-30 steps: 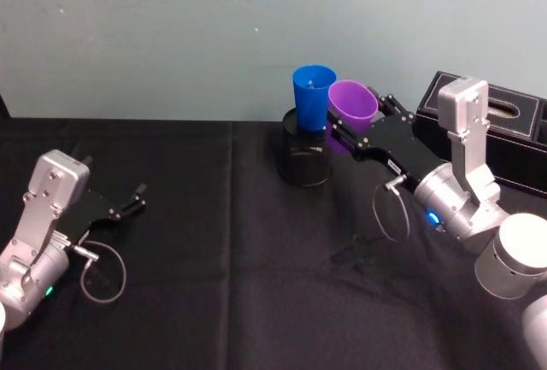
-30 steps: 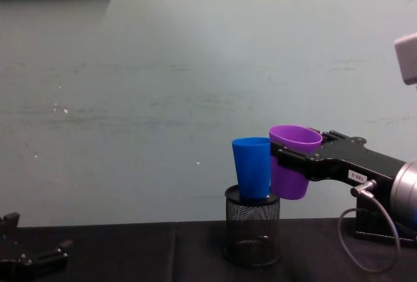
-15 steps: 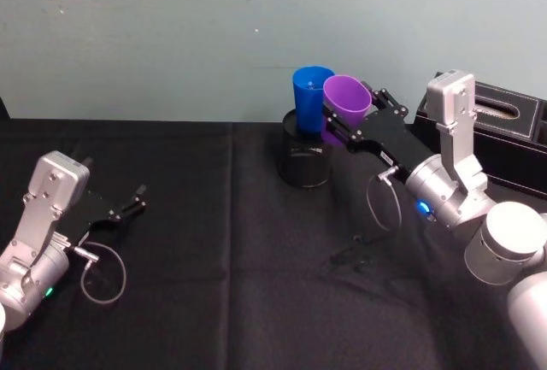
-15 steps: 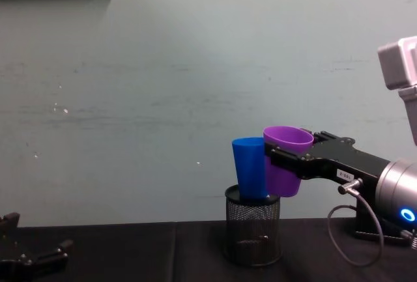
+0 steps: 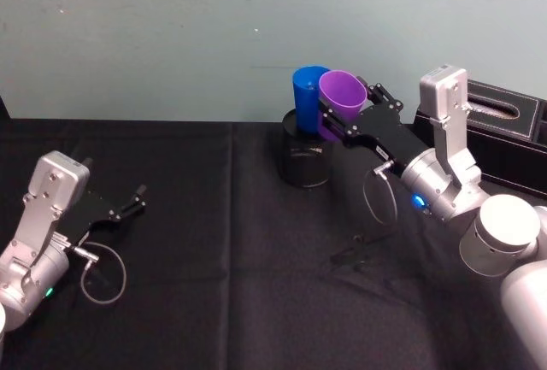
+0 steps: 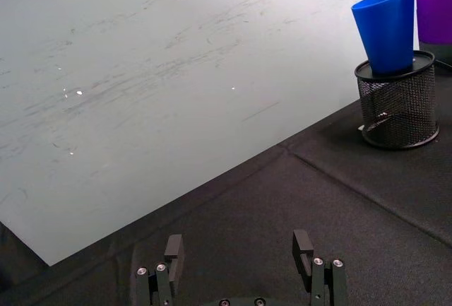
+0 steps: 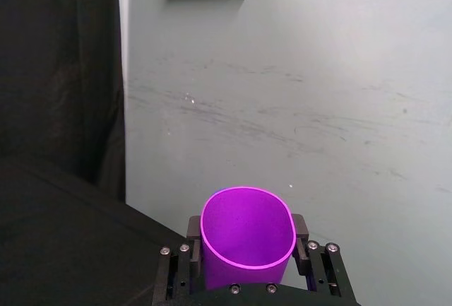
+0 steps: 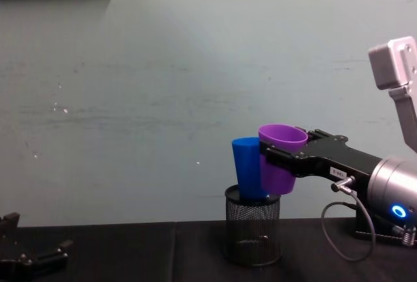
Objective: Pick up one cup with a gripper and tap it against the other cup.
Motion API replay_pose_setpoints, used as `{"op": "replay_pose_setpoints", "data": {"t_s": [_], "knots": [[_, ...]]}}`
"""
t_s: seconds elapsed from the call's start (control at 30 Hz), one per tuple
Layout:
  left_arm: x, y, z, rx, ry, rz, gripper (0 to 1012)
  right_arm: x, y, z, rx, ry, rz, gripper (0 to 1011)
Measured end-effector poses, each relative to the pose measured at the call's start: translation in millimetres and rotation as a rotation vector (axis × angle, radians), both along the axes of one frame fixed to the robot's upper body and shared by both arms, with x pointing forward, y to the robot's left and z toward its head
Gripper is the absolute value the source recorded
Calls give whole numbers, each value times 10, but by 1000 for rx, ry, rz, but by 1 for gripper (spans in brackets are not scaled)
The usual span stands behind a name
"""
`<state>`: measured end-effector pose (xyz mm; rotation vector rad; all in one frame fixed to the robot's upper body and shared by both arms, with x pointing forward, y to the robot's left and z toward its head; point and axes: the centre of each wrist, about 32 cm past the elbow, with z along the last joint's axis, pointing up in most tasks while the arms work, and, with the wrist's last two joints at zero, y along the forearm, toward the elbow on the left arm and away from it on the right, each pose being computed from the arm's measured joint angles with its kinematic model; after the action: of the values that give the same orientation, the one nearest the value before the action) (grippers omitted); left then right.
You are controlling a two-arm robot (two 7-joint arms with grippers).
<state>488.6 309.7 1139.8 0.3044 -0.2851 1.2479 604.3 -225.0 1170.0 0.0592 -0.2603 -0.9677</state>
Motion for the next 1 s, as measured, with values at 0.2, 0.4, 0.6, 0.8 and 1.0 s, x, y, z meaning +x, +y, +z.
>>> {"op": "replay_pose_setpoints", "data": {"t_s": [0.2,0.4,0.6,0.8,1.0], "knots": [[0,0,0,0,0,0,1011,51,20,0,-2,-3,4,738],[0,0,0,0,0,0,1011,89,32,-10,-2,-3,3,738],[0,0,0,0,0,0,1011,114,45,-7,2,-4,4,738],[0,0,0,0,0,0,1011,119,48,-10,3,-3,5,738],[0,0,0,0,0,0,1011,119,40,-8,4,-2,3,738]]}}
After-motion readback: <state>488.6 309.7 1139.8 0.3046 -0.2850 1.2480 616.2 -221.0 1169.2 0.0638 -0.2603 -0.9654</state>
